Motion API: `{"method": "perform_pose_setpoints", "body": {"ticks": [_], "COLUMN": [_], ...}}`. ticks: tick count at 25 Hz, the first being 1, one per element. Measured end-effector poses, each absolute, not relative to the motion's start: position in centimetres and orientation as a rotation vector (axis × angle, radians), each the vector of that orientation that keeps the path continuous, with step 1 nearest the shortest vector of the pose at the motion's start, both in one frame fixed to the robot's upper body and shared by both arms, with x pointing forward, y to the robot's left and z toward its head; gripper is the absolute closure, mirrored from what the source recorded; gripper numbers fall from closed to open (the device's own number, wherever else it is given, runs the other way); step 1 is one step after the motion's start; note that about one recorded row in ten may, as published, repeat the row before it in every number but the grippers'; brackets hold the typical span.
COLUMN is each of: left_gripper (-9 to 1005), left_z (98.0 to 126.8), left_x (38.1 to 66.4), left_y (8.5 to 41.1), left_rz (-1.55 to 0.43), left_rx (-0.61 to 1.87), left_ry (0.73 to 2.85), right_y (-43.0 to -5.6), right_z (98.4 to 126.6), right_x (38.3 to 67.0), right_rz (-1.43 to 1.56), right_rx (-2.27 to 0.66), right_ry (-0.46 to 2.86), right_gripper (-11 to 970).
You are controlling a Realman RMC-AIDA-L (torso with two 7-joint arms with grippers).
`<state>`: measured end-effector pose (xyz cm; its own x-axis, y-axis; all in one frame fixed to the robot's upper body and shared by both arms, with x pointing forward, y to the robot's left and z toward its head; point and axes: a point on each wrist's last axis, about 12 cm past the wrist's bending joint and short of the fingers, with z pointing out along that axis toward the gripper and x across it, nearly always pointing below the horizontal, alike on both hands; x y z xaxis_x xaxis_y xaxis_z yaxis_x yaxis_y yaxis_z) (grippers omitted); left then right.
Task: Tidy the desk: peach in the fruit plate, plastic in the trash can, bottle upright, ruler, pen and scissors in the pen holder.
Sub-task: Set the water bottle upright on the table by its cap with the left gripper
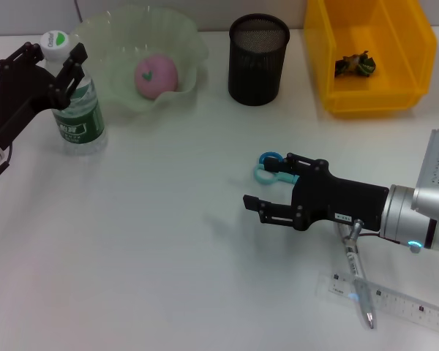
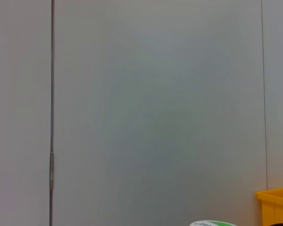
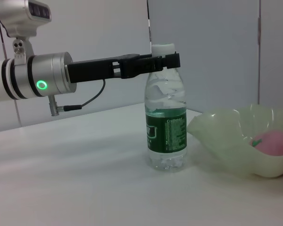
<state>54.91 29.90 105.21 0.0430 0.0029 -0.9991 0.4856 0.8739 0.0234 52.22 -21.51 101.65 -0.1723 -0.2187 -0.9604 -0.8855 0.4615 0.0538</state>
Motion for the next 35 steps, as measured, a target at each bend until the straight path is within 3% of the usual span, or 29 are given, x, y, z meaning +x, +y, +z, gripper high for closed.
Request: {"method": "perform_pose_setpoints", "body": {"ticks": [27,35], "left_gripper": [552,457], "left_z": [105.41,105.42], "left_x": [54.89,54.81], "left_y": [30.34,30.43], "left_rz": [-0.394,-0.394], "left_rx": [0.359,0.358], "left_ry": [1.486,1.484], "right_y": [-21.43,-21.42], "right_z": [101.69,101.69], "right_x": [52.33,52.33], "right_rz": [0.797,0.798], "right_rx": [-0.966,-0.966], "right_ry": [1.667,1.667], "right_gripper": [258,262]}}
